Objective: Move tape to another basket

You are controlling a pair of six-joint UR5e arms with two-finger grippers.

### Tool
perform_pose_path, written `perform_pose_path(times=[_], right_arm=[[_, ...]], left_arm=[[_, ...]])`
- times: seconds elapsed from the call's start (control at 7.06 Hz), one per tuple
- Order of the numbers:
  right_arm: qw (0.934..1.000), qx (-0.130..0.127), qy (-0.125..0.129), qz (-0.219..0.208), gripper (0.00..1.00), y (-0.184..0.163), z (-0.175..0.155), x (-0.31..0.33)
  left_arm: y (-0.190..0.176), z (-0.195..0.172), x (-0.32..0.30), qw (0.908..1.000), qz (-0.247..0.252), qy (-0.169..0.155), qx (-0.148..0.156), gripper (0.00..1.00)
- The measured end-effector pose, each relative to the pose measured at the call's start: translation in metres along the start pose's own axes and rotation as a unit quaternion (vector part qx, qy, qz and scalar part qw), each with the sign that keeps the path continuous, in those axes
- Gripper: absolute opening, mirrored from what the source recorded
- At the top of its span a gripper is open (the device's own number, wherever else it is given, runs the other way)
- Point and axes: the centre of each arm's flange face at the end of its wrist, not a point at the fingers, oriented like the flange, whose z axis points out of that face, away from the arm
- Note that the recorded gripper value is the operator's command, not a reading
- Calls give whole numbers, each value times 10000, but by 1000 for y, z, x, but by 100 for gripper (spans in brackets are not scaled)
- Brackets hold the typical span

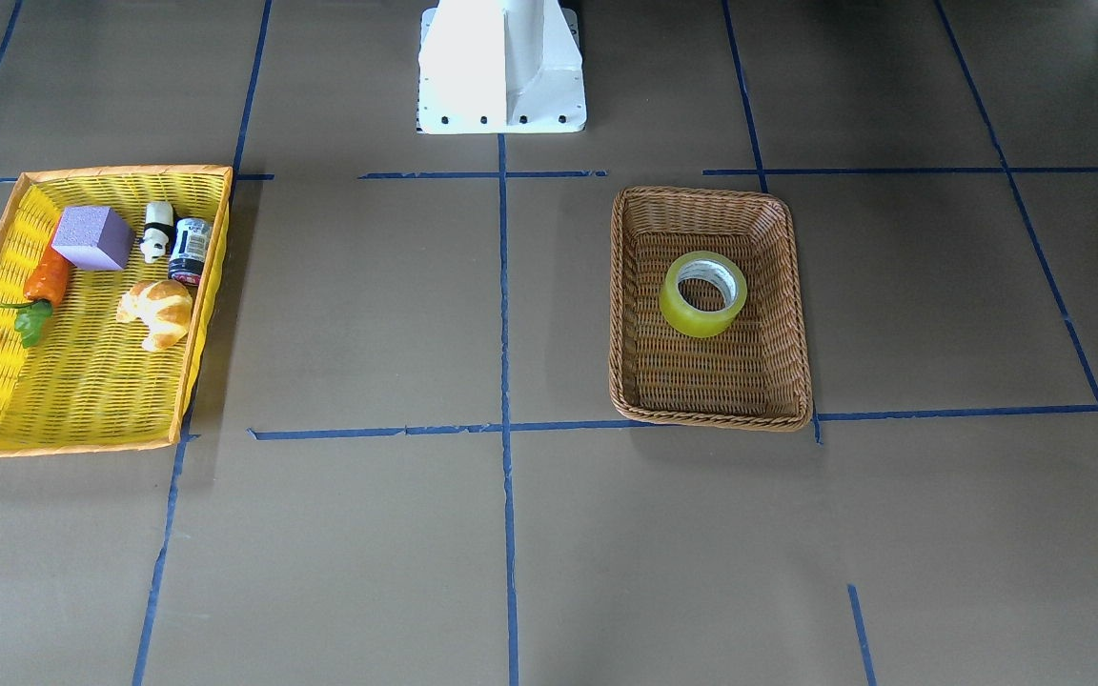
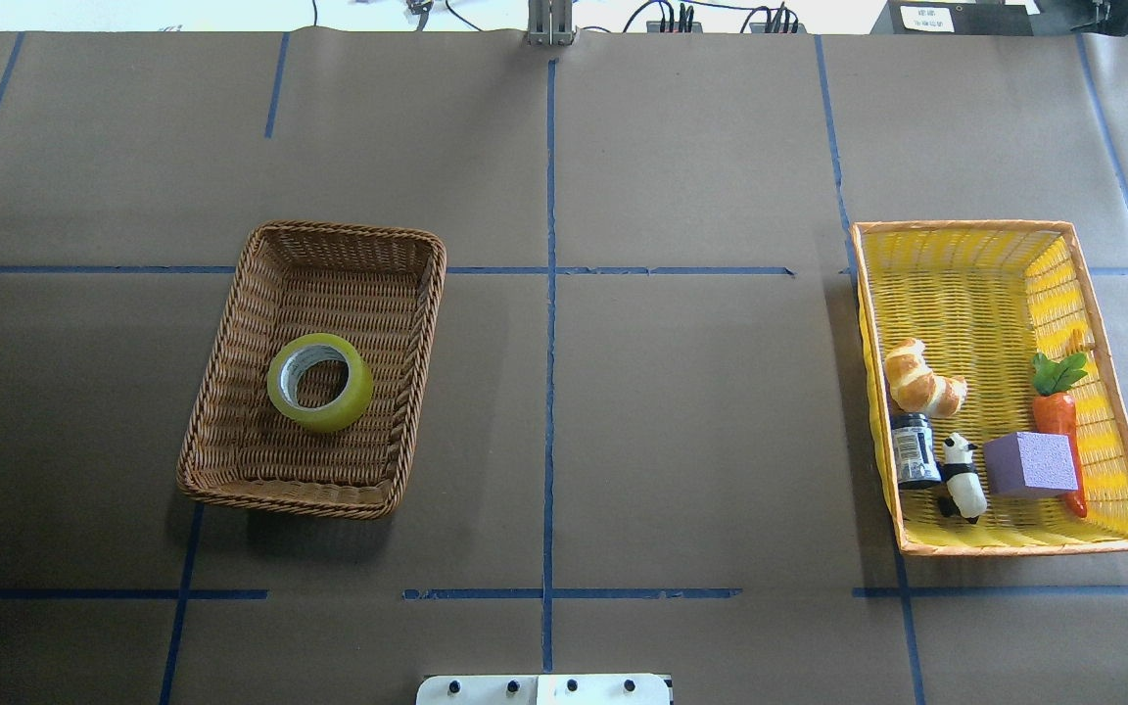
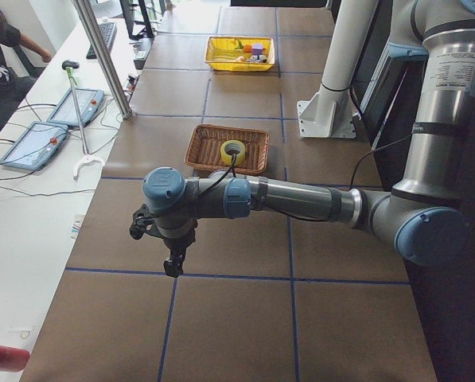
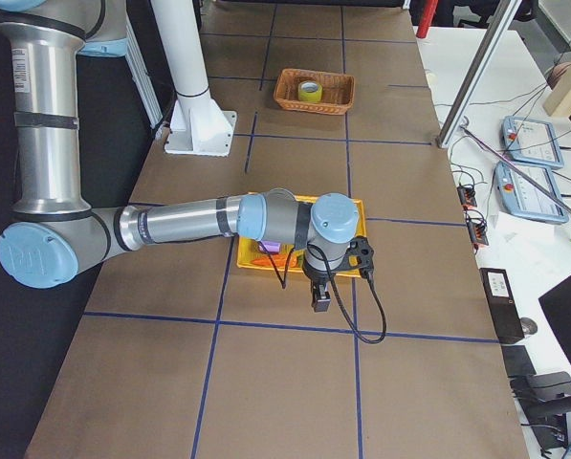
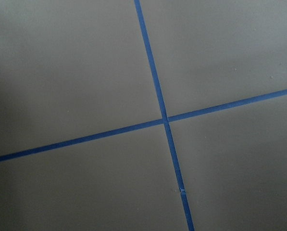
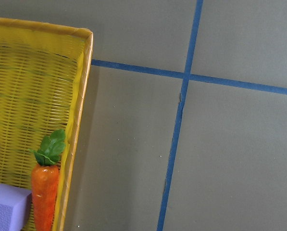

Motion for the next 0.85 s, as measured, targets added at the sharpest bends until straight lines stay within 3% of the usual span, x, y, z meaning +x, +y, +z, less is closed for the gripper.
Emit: perform_pose_path(times=[0.28, 0.85], right_arm=[[10000, -7, -42, 9, 100, 0, 3, 1], [10000, -3, -54, -56, 100, 0, 3, -2]], left_arm=[[13, 8, -2, 9994, -298, 156, -29, 100], [17, 10, 1, 9994, -281, 197, -16, 100]])
